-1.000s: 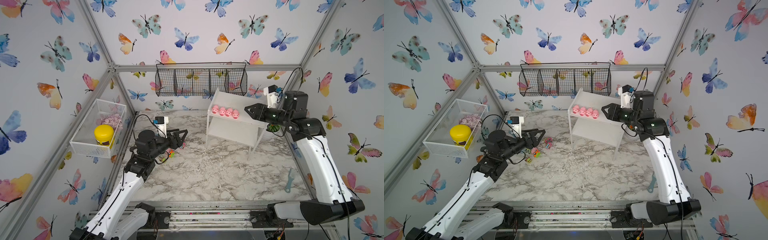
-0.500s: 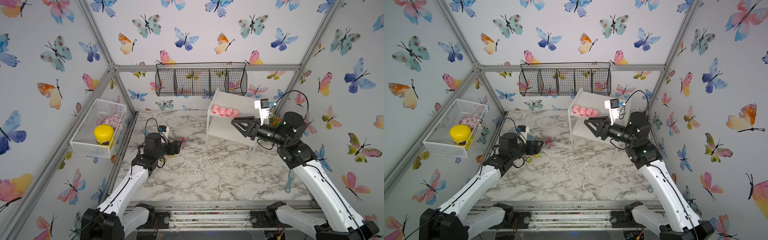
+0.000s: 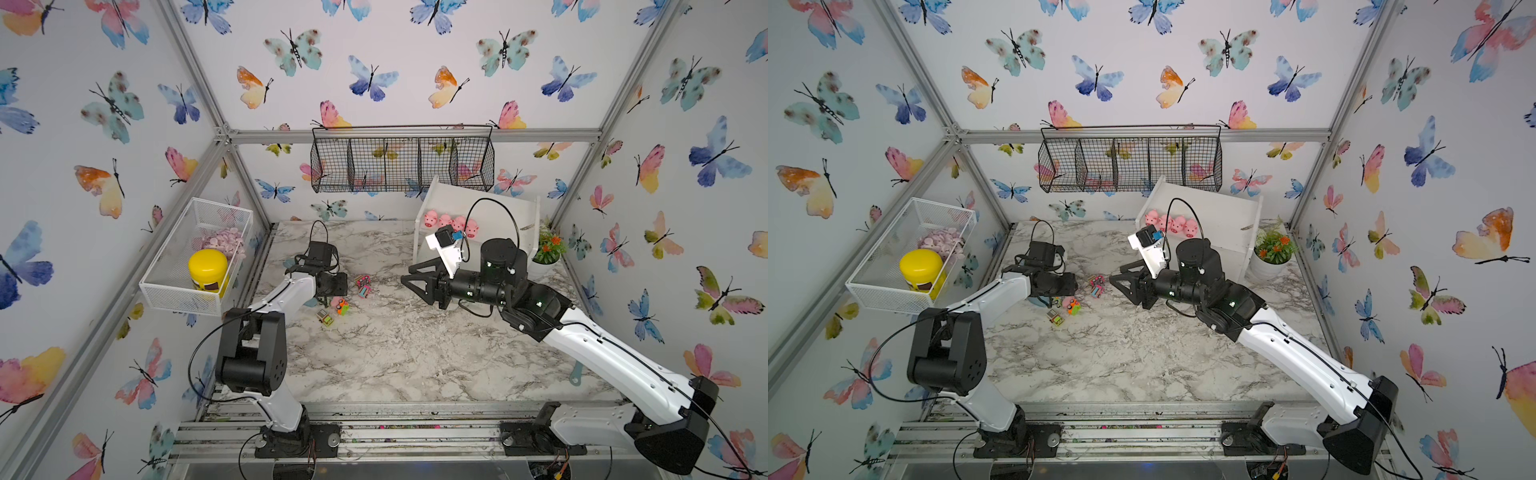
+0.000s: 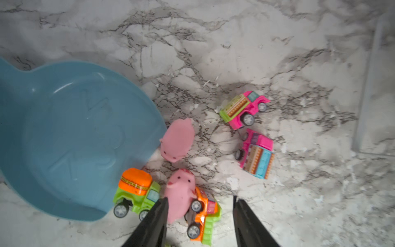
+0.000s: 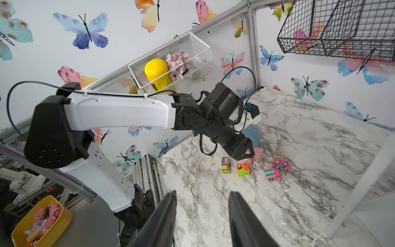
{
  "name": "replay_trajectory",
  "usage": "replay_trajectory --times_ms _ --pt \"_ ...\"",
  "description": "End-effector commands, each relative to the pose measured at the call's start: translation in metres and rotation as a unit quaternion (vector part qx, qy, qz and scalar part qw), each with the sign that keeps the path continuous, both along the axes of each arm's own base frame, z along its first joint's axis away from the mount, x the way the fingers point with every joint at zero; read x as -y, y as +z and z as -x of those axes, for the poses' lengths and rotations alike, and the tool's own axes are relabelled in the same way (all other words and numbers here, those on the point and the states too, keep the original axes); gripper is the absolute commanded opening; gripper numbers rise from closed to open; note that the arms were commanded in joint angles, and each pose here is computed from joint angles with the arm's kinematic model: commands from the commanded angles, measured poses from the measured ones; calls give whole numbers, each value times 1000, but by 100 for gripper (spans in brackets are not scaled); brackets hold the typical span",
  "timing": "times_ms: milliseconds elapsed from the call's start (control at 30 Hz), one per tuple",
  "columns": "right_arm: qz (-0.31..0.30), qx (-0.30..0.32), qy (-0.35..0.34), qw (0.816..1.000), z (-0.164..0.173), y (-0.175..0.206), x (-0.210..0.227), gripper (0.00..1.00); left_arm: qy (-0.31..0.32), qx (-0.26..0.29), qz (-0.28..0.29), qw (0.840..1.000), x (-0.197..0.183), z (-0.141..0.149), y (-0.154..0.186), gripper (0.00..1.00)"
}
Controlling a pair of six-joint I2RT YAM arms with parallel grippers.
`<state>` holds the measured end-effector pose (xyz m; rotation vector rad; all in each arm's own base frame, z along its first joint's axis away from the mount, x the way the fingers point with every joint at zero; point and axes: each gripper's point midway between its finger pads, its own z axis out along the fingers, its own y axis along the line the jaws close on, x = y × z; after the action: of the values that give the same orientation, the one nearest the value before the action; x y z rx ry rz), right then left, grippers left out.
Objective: Organize plastic toys on shelves
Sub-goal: Pick up the plastic toy at the center of the board.
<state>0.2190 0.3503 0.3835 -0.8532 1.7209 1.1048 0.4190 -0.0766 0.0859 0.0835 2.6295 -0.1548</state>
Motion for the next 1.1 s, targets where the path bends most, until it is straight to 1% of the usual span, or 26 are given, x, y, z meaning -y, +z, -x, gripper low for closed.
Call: replay_trajectory --times_ms 0,67,100,167,433,533,567,600,733,800,900,1033,1067 --pt "4 15 -8 1000 -3 1 0 45 -9 -27 -89 996 -22 -6 -13 48" --pt "4 12 -7 1000 -3 0 -1 45 -15 -28 -105 994 -24 -14 -16 44" --pt "4 11 -7 1000 -3 0 -1 45 -17 -30 -109 993 -25 -17 -18 44" --pt "3 9 -8 1000 -3 -1 -1 45 -26 -41 -112 993 -23 -21 -25 40" --pt "5 5 -11 1000 -5 -2 -2 45 -44 -73 -82 993 -9 -23 -49 41" --pt "4 3 -9 1000 -5 -3 -3 45 -45 -74 -80 993 -9 -23 -50 40" --pt "5 3 -9 1000 -6 -2 -3 45 -46 -90 -81 992 -9 -20 -63 40" --pt "4 3 -9 1000 -6 -2 -3 45 -47 -93 -80 991 -9 -20 -65 39" --pt "3 3 -12 1000 -6 0 -3 45 -51 -92 -69 992 -5 -20 -65 30" --pt "2 3 -12 1000 -6 1 -3 45 -53 -91 -66 992 -3 -21 -64 28" --pt "-1 5 -13 1000 -6 3 -2 45 -58 -90 -57 993 0 -20 -62 19" --pt "-3 8 -19 1000 -6 5 1 45 -65 -81 -40 994 6 -21 -53 6" --pt "-3 8 -22 1000 -6 5 2 45 -66 -66 -34 995 8 -23 -39 4"
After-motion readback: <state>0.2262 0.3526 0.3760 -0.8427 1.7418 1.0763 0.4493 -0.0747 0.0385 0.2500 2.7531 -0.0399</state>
